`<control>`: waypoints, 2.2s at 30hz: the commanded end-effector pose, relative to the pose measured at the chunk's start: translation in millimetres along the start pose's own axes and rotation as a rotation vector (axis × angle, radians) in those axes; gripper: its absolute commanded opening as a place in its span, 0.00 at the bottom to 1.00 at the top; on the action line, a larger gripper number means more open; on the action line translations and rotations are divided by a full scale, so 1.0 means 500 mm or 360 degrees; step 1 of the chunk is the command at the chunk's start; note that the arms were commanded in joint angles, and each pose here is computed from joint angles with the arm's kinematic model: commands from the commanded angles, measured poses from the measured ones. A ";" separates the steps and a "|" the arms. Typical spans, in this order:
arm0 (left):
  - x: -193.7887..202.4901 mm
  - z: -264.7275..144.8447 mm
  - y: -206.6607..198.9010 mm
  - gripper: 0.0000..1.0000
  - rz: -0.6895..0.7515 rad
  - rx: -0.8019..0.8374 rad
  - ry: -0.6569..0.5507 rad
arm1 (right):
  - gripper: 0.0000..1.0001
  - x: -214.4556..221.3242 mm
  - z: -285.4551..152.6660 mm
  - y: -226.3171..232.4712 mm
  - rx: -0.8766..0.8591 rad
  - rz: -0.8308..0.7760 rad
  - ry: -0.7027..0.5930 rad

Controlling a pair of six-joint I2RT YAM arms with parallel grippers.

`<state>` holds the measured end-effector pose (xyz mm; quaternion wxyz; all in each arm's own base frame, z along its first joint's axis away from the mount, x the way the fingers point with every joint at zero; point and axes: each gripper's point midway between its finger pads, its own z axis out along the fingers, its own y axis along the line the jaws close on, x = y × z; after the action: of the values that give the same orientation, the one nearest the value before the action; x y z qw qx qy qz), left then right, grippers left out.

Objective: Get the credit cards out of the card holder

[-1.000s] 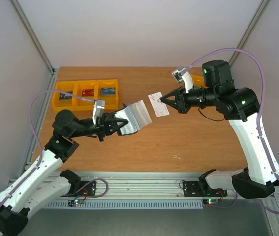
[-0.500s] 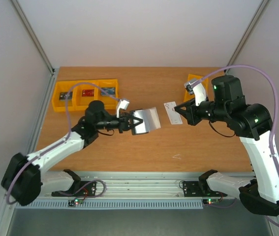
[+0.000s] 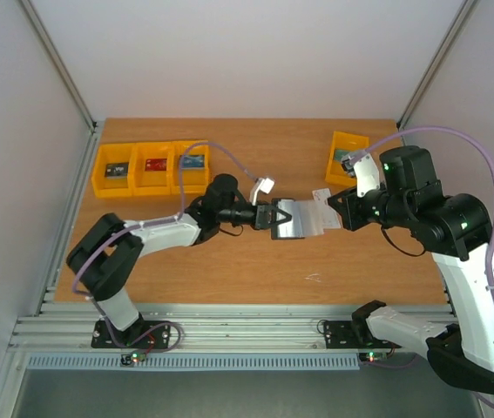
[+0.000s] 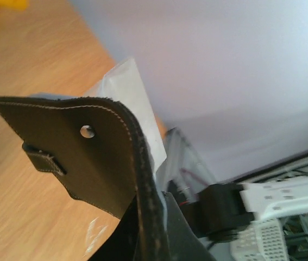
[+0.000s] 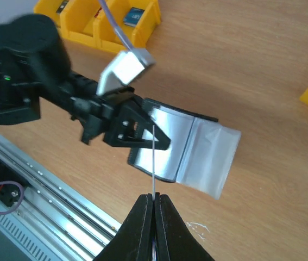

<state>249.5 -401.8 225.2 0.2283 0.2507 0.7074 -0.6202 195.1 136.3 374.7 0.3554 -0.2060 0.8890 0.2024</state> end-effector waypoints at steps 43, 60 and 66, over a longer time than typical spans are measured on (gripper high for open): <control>-0.110 -0.404 -0.306 0.70 0.2870 -0.0826 -0.0676 | 0.01 -0.143 0.017 0.180 -0.0869 0.0406 0.0064; -0.180 -0.432 -0.288 0.70 0.1796 -0.0851 -0.0822 | 0.01 -0.271 0.023 0.108 -0.0485 0.0288 -0.0338; -0.172 -0.435 -0.198 0.71 0.1431 -0.1000 -0.0806 | 0.01 -0.237 0.040 -0.030 0.0086 0.0492 -0.0434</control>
<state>230.4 -210.1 408.1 0.7248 0.3616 0.5339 -0.2426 273.4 205.4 457.1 0.3897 -0.1174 0.8417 0.3548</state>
